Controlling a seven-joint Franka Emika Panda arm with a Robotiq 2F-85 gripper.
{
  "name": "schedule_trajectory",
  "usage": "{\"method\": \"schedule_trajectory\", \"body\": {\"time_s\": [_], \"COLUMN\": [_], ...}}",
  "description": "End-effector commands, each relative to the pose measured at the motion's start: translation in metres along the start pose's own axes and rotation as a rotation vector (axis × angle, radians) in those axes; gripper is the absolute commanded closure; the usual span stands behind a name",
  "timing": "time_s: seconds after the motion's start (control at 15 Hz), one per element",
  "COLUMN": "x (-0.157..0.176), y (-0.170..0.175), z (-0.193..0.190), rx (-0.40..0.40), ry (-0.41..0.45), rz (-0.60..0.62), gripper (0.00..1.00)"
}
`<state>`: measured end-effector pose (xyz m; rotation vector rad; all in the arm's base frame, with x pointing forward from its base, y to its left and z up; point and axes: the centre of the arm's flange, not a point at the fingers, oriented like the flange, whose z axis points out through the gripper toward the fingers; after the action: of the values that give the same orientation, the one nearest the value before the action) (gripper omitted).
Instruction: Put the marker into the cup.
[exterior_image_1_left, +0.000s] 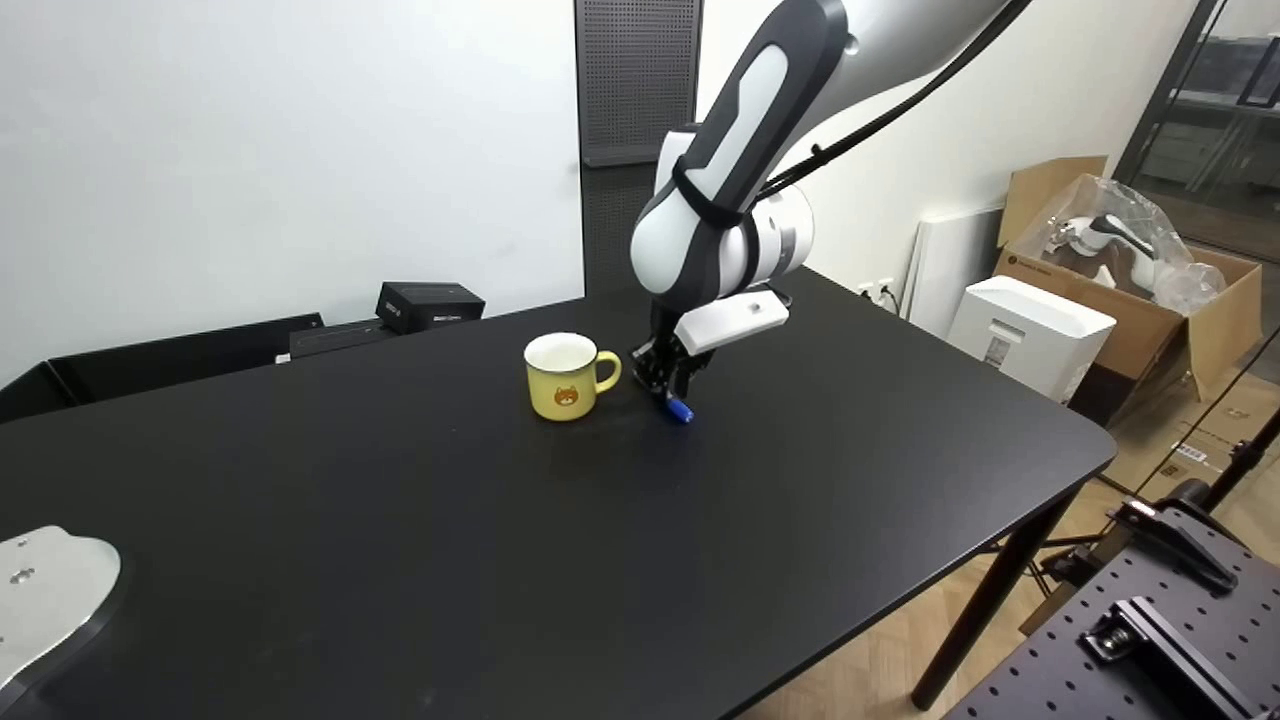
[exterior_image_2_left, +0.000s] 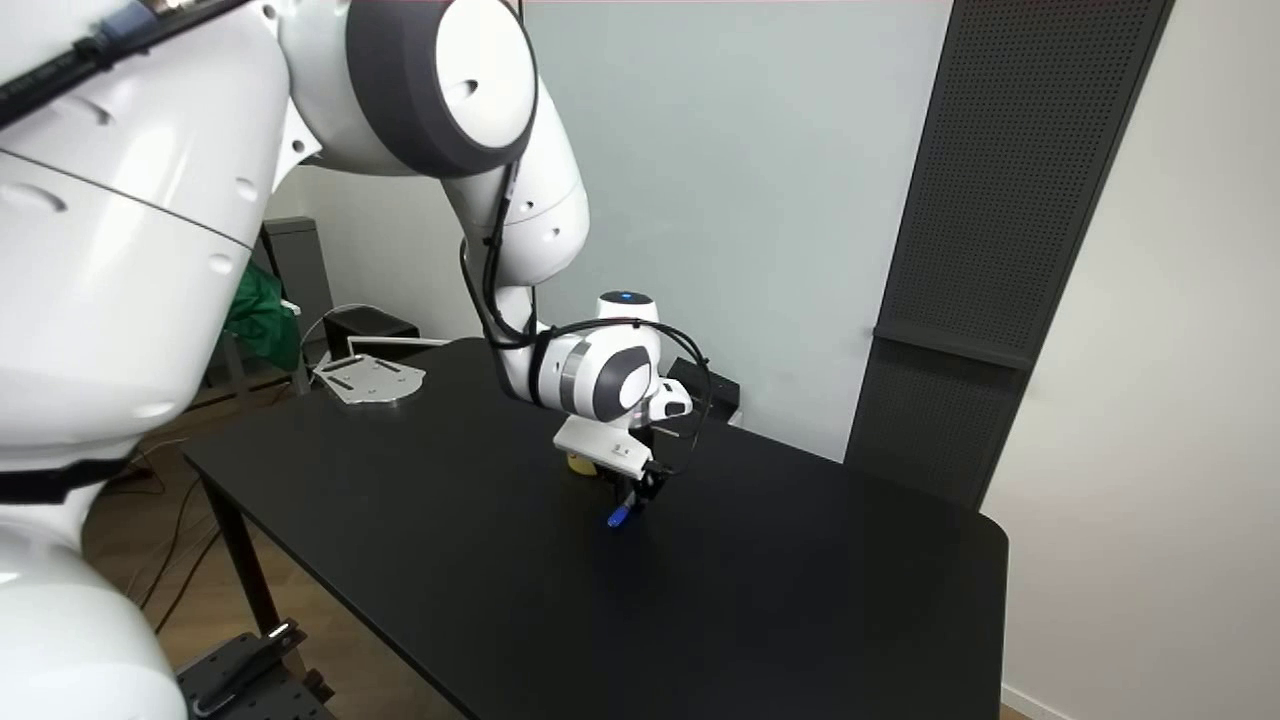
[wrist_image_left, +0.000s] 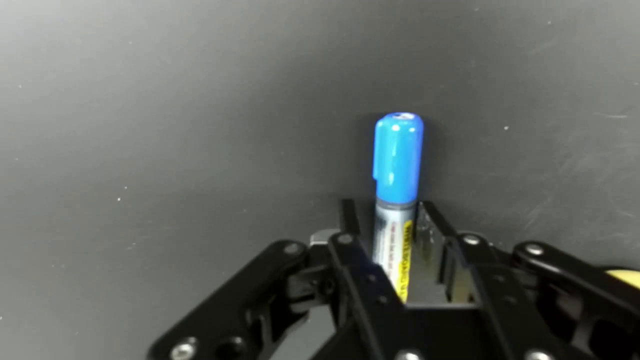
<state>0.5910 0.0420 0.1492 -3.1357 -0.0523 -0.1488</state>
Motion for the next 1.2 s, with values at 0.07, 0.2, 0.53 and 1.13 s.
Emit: {"method": "schedule_trajectory", "body": {"time_s": [0.07,0.2,0.53,1.13], "x": [0.010,0.009,0.013,0.032], "y": [0.001,-0.001,-0.016,-0.061], "z": [0.003,-0.008,-0.054,-0.151], "rx": [0.012,0.019,0.021,0.073], "ry": [-0.004,0.010,0.030,-0.135], "rz": [0.019,0.006,-0.048,-0.181], "gripper": [0.99,0.95,0.95,0.95]}}
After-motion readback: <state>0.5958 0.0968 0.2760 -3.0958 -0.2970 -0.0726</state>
